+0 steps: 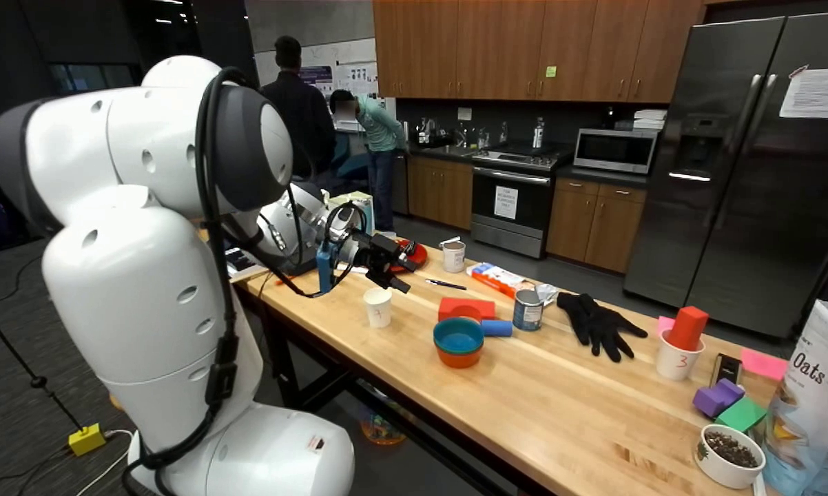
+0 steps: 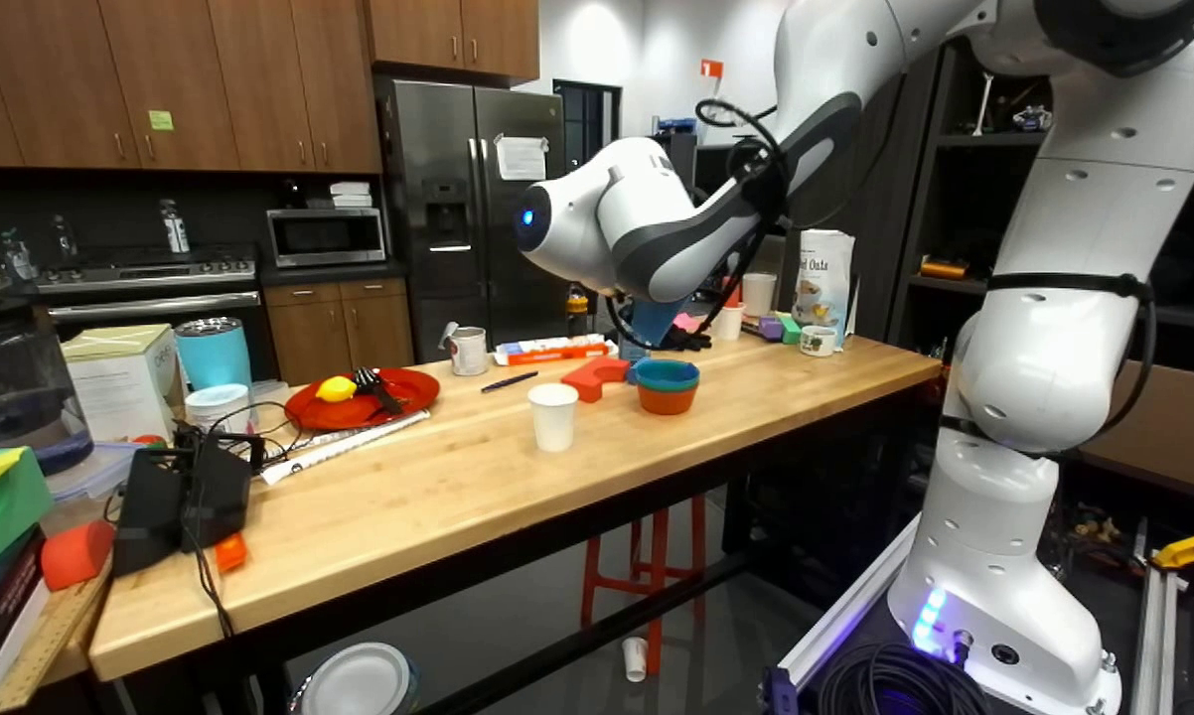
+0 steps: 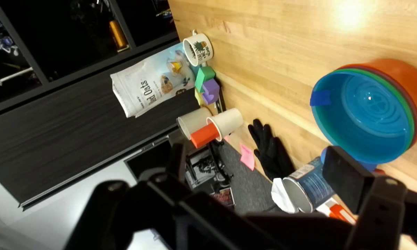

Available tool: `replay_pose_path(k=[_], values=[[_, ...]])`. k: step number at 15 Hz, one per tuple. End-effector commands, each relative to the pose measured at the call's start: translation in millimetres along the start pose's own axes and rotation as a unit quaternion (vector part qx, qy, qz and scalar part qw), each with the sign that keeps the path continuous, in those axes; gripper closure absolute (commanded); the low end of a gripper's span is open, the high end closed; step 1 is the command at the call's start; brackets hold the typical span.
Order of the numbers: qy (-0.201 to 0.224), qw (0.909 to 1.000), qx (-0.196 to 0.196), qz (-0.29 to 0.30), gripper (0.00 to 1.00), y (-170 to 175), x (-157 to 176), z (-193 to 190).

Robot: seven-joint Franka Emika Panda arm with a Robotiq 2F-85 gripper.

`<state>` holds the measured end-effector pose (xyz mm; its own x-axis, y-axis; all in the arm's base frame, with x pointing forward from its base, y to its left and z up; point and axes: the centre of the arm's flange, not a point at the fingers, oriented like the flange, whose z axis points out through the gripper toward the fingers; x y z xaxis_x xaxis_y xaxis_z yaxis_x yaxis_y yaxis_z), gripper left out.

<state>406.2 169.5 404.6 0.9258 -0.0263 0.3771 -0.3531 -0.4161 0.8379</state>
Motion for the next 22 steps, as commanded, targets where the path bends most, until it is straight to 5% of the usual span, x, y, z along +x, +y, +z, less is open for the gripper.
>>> replay_pose_path(k=[1,5,9,14,22], values=[[0.075,0.9967,-0.022,0.024,0.00,-7,-30,-24],[0.162,0.9858,-0.026,0.034,0.00,-33,-58,-43],[0.189,0.9804,-0.037,0.042,0.00,-55,-87,-62],[0.183,0.9787,-0.056,0.073,0.00,-73,-120,-72],[0.130,0.9857,-0.029,0.103,0.00,-96,-143,-68]])
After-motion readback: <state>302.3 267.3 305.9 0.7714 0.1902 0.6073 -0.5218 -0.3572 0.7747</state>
